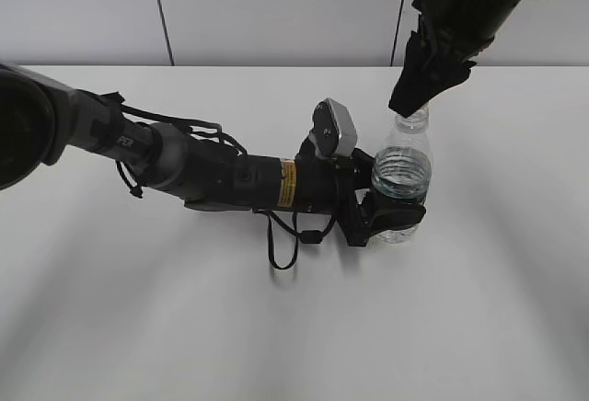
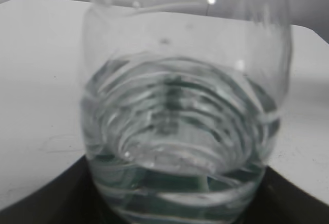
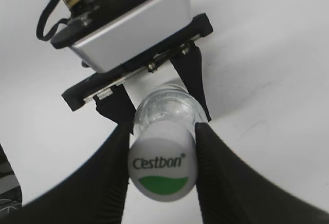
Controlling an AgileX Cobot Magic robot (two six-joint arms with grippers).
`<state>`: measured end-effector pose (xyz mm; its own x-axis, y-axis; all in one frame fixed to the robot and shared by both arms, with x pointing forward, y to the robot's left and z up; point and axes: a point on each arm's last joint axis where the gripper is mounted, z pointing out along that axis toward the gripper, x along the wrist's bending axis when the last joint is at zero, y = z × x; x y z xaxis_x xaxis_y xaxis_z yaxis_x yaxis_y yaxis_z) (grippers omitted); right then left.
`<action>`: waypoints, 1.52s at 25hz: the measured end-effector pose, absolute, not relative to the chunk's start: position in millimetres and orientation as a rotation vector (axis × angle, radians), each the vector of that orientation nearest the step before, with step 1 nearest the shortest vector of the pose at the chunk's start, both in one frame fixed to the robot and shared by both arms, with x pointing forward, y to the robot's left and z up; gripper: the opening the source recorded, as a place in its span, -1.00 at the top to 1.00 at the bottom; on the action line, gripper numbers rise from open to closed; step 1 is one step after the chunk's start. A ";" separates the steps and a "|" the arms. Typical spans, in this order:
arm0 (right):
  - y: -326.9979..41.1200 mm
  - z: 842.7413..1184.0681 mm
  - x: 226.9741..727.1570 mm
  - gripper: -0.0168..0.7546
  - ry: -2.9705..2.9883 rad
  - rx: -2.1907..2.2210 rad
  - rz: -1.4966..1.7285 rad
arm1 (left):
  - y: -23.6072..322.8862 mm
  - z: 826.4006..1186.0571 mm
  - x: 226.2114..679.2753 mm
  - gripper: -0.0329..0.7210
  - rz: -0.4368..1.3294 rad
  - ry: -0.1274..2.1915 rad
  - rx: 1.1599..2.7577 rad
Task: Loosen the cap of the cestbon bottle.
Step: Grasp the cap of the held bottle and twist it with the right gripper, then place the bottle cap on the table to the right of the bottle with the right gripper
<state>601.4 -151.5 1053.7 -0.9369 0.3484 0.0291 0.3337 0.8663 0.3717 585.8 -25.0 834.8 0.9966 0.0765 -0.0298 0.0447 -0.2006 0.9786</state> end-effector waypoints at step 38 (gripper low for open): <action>-253.7 1010.4 570.2 0.19 2.623 1.860 0.292 | -24.9 834.5 585.9 -0.42 0.030 0.090 1.776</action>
